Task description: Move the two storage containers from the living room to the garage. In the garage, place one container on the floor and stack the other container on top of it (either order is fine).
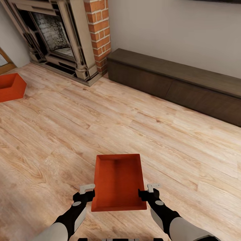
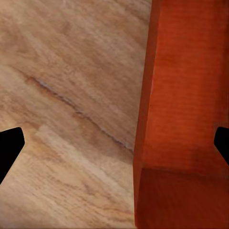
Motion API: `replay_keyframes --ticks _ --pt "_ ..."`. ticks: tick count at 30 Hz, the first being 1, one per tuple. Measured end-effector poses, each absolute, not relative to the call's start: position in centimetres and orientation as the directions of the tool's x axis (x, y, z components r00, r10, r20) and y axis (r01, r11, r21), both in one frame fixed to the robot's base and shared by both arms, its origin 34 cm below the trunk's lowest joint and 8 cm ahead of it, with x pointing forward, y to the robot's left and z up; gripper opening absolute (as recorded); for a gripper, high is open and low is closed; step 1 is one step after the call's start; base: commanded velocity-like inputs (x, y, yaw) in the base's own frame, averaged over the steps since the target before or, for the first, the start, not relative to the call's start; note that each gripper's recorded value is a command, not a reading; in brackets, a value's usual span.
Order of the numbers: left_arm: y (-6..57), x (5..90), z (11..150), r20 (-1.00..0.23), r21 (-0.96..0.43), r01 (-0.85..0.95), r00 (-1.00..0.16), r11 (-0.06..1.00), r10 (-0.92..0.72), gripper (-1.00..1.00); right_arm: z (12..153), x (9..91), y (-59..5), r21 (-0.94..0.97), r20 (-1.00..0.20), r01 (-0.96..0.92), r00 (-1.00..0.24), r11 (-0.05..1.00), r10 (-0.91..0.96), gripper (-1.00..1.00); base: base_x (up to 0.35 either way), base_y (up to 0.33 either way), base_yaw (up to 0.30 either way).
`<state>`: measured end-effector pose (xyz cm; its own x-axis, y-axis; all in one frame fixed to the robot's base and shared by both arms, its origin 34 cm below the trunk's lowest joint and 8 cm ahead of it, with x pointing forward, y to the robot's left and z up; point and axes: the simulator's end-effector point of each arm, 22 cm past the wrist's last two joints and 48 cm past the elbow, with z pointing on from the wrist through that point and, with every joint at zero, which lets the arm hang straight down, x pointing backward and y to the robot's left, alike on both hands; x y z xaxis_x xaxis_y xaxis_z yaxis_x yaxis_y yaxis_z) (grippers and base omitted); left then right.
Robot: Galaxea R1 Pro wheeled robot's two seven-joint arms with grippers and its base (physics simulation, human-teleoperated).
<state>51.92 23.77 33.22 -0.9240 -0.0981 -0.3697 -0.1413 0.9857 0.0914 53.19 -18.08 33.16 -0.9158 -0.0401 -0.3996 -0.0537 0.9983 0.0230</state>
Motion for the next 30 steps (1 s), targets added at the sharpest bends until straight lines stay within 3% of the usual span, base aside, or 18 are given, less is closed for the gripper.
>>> replay_keyframes --ticks 30 --pt "22.6 51.0 27.3 -0.364 0.090 -0.096 -0.930 0.991 -0.057 1.00 27.3 52.4 -18.4 0.017 -0.401 -0.062 -0.915 0.998 -0.050 1.00 0.000 0.000 0.000"
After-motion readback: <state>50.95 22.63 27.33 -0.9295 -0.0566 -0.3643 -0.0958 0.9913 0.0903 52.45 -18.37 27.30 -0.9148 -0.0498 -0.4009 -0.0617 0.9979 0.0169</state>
